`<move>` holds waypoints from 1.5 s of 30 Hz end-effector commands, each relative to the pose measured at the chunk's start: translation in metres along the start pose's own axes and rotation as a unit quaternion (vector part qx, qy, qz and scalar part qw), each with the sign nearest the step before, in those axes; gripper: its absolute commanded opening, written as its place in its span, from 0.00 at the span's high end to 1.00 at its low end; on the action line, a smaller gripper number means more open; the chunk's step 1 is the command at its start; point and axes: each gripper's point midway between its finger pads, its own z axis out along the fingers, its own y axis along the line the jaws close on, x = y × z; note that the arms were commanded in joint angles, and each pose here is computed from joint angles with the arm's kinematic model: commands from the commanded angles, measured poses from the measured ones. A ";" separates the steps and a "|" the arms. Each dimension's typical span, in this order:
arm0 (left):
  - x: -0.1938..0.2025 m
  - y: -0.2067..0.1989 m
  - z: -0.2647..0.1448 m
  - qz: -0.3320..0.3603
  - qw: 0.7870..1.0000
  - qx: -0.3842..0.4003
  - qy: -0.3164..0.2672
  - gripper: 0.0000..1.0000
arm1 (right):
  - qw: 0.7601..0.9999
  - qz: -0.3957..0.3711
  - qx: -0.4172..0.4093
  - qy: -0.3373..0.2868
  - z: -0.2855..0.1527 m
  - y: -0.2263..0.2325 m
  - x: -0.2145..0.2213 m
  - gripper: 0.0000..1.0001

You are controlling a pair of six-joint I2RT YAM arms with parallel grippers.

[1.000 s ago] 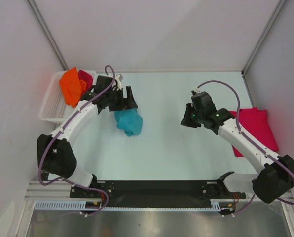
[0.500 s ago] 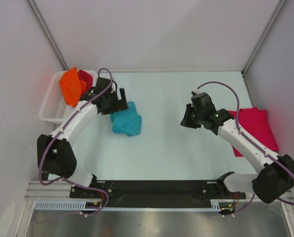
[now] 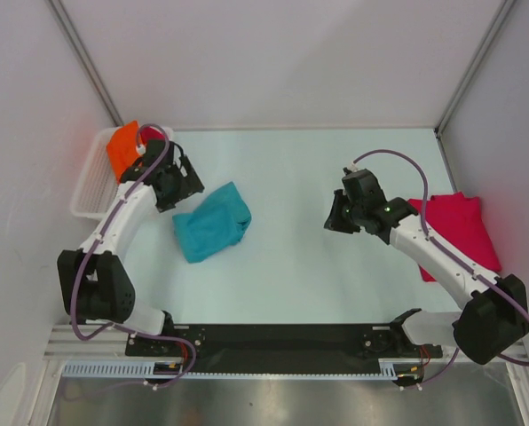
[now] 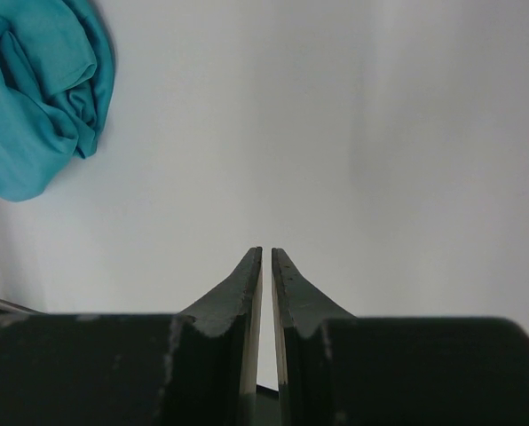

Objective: Fold and stack the t-shirts

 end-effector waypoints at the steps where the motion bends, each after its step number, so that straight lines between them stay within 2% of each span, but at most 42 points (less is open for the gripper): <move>1: -0.021 -0.048 -0.014 0.040 0.995 0.080 -0.044 0.09 | 1.000 0.001 -0.010 -0.014 0.001 0.007 -0.007 0.86; 5: -0.007 -0.078 0.019 0.075 0.990 0.118 -0.029 0.09 | 1.000 0.000 -0.012 -0.013 0.002 0.009 -0.007 0.86; 10: 0.008 -0.091 0.068 0.092 0.987 0.130 -0.002 0.10 | 1.000 -0.002 -0.009 -0.016 -0.003 0.007 -0.008 0.86; 13: 0.009 -0.099 0.082 0.098 0.985 0.141 0.005 0.11 | 1.000 -0.009 0.006 -0.025 -0.008 0.001 -0.011 0.86; 17: 0.013 -0.103 0.081 0.095 0.984 0.148 0.014 0.13 | 0.999 -0.010 0.018 -0.032 -0.010 -0.007 -0.014 0.85; 19: 0.019 -0.106 0.076 0.094 0.982 0.160 0.023 0.22 | 0.999 -0.008 0.017 -0.030 -0.008 -0.008 -0.014 0.85; 20: 0.022 -0.109 0.074 0.097 0.981 0.168 0.028 0.33 | 1.000 -0.008 0.016 -0.026 -0.007 -0.007 -0.013 0.85; 21: 0.024 -0.110 0.072 0.097 0.980 0.173 0.031 0.79 | 1.000 -0.008 0.014 -0.026 -0.006 -0.006 -0.013 0.85; 22: 0.026 -0.110 0.068 0.090 0.980 0.173 0.035 1.00 | 1.000 -0.007 0.011 -0.027 -0.004 -0.005 -0.014 0.86; 29: 0.044 -0.104 0.053 0.098 0.980 0.166 0.044 1.00 | 1.000 -0.006 0.006 -0.022 -0.001 -0.004 -0.011 0.86; 35: 0.043 -0.104 0.039 0.104 0.981 0.162 0.030 1.00 | 1.000 -0.003 0.005 -0.022 -0.002 -0.006 -0.006 0.86; 37: 0.041 -0.101 0.042 0.104 0.983 0.148 0.032 0.82 | 1.000 -0.003 0.004 -0.023 -0.002 -0.006 -0.006 0.86; 38: 0.043 -0.100 0.044 0.106 0.983 0.144 0.036 0.62 | 1.000 -0.003 0.003 -0.023 -0.003 -0.006 -0.005 0.86; 40: 0.046 -0.097 0.050 0.111 0.985 0.129 0.043 0.48 | 1.000 -0.003 0.003 -0.026 -0.004 -0.007 -0.006 0.86; 41: 0.049 -0.097 0.051 0.117 0.985 0.123 0.045 0.43 | 1.000 -0.002 0.003 -0.026 -0.005 -0.008 -0.005 0.86; 45: 0.061 -0.092 0.062 0.138 0.985 0.090 0.057 0.39 | 1.000 -0.001 0.007 -0.025 -0.005 -0.012 -0.004 0.86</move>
